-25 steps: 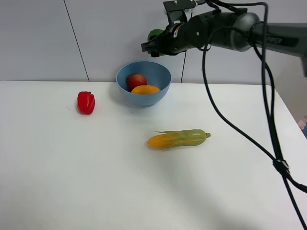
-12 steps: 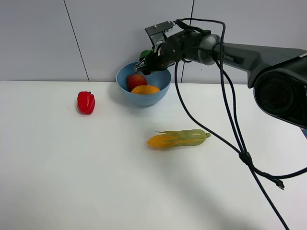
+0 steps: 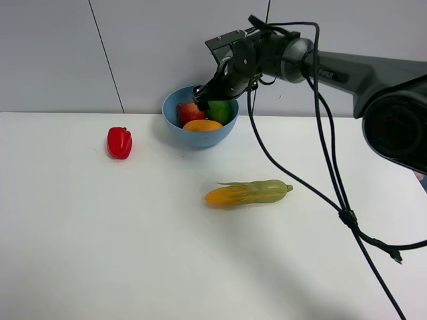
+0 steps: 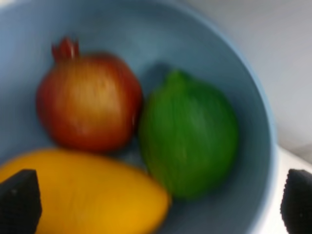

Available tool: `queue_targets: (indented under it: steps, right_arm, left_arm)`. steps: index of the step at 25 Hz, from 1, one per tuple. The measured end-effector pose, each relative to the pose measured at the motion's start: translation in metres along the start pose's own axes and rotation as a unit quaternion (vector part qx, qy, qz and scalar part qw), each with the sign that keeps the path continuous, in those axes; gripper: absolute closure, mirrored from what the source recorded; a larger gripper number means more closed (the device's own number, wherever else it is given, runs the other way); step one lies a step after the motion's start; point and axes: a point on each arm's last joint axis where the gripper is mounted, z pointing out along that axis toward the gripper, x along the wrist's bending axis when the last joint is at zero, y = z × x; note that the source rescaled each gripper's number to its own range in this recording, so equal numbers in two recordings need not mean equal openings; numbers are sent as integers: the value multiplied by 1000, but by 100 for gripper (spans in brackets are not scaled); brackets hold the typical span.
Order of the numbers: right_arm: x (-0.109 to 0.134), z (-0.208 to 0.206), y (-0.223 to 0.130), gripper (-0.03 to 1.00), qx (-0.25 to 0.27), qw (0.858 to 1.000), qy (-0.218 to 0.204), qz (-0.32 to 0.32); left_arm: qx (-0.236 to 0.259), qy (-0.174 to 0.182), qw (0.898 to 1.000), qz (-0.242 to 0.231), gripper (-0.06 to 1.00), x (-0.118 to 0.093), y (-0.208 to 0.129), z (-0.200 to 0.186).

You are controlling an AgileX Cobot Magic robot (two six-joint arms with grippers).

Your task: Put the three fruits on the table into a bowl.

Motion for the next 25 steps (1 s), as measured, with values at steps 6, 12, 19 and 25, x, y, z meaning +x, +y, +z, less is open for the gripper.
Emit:
queue_targets:
  steps: [6, 12, 19, 25]
  right_arm:
    - [-2, -84, 10, -2, 86, 996, 36, -8]
    - [-14, -148, 9, -2, 139, 989, 58, 14]
    - [-66, -221, -33, -2, 135, 986, 33, 94]
    - [-116, -314, -130, -2, 128, 966, -65, 215]
  left_arm:
    - [0, 0, 1000, 0, -5, 0, 0, 0]
    - [0, 0, 1000, 0, -5, 0, 0, 0]
    - [0, 0, 1000, 0, -5, 0, 0, 0]
    - [0, 0, 1000, 0, -5, 0, 0, 0]
